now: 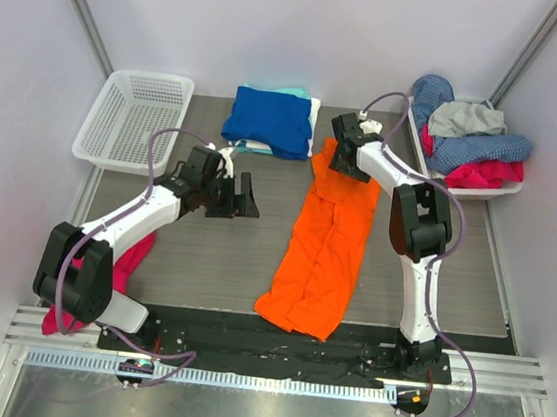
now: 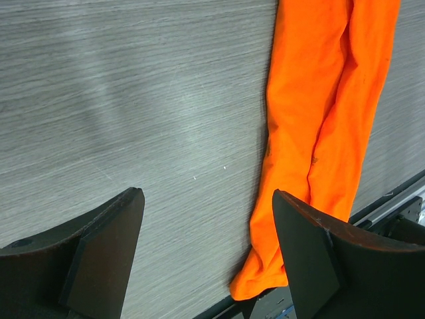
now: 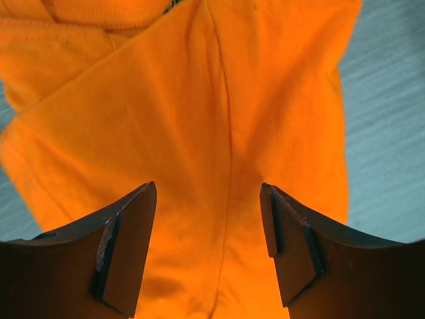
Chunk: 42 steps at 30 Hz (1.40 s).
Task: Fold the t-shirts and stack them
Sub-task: Fold the tshirt
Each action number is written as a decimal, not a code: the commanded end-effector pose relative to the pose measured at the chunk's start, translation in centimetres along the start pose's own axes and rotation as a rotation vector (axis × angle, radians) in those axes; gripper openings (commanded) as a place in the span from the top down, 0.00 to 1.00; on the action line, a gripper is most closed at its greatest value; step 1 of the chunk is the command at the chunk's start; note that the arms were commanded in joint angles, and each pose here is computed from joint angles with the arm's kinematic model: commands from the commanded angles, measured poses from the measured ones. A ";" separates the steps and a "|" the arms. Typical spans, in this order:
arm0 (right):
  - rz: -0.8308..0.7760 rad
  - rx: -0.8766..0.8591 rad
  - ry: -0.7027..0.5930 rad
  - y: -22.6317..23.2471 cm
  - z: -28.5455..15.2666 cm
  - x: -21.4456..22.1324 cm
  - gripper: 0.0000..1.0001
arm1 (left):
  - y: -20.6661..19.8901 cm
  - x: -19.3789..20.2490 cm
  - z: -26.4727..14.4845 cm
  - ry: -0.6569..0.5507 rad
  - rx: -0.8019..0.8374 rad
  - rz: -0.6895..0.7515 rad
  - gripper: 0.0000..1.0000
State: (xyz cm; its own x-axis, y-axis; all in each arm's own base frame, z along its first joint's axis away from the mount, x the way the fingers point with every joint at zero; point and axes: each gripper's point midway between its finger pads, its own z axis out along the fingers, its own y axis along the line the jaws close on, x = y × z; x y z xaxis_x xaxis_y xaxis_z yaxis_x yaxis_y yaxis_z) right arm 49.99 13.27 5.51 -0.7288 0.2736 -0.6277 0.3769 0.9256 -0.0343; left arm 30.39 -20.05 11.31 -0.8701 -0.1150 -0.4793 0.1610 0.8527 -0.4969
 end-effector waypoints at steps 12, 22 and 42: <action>-0.196 -0.008 0.088 -1.0 4.5 1.5 0.26 | 0.0 -0.5 -0.8 -0.047 0.009 0.020 0.16; -0.309 -0.018 0.120 -1.7 4.4 2.2 0.25 | 0.4 -0.4 -0.6 -0.048 0.000 0.013 0.16; -0.025 -0.018 -0.029 -7.9 0.0 -5.5 0.25 | -3.0 -6.2 3.4 -0.071 0.119 0.058 0.16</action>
State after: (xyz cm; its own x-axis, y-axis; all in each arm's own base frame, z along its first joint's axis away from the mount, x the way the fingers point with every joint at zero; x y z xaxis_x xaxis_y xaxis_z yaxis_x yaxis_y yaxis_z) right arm 51.05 5.93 6.38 -0.7656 0.1994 -0.6117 0.3074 0.9486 -0.0756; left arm 32.64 -21.10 10.62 -0.8760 -0.1113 -0.4693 0.1665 0.8434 -0.5108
